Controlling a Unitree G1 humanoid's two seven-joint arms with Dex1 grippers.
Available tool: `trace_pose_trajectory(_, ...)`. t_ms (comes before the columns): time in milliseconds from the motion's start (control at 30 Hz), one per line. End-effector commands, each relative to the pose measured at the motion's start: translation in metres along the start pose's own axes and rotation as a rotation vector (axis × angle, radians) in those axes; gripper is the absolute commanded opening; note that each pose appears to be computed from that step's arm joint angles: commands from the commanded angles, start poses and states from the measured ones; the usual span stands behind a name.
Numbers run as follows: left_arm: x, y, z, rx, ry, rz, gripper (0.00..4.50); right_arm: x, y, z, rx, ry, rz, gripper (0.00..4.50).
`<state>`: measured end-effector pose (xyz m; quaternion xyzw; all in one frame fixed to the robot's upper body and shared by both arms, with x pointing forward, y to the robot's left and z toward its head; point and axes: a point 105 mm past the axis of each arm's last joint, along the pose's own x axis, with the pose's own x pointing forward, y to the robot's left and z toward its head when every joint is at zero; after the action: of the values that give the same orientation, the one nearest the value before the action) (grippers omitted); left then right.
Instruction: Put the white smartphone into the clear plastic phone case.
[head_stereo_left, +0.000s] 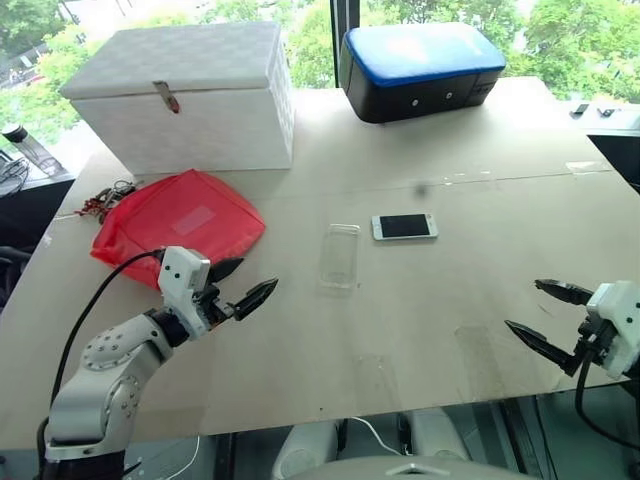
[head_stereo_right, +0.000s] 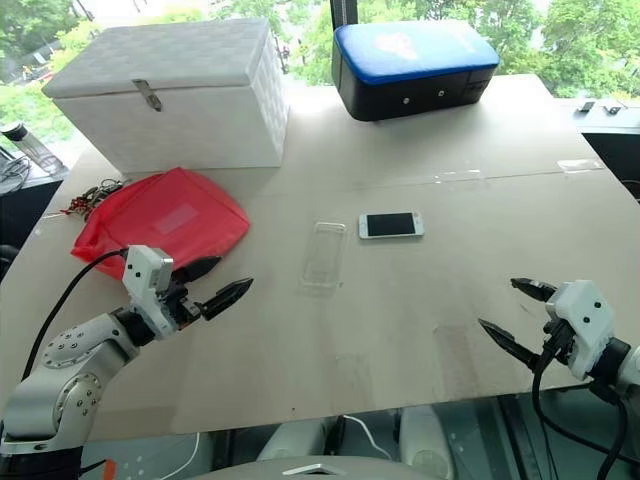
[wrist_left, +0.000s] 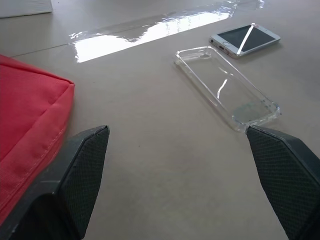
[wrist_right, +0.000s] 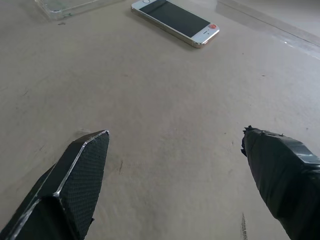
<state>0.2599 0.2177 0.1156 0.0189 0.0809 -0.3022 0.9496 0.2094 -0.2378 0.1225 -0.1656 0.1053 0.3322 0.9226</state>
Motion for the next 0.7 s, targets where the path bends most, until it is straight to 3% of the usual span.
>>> trace_pose_trajectory(33, 0.006, -0.015, 0.013, 0.083, -0.016, -0.136, 4.46, 0.001, 0.004, 0.021, -0.046, -0.068, -0.005, 4.5)
trace_pose_trajectory(200, 0.026, -0.034, 0.028, 0.222, -0.009, -0.426, 4.46, 0.001, 0.022, 0.047, 0.027, -0.168, 0.062, 4.5)
trace_pose_trajectory(467, 0.061, -0.03, 0.034, 0.46, 0.079, -0.736, 4.46, 0.003, 0.05, 0.067, -0.006, -0.2, 0.14, 4.5)
trace_pose_trajectory(600, 0.083, -0.021, 0.029, 0.613, 0.174, -0.929, 4.46, 0.006, 0.051, 0.078, -0.033, -0.221, 0.098, 4.5)
trace_pose_trajectory(700, 0.093, -0.015, 0.03, 0.66, 0.207, -0.959, 4.46, 0.007, 0.049, 0.078, -0.038, -0.217, 0.071, 4.5)
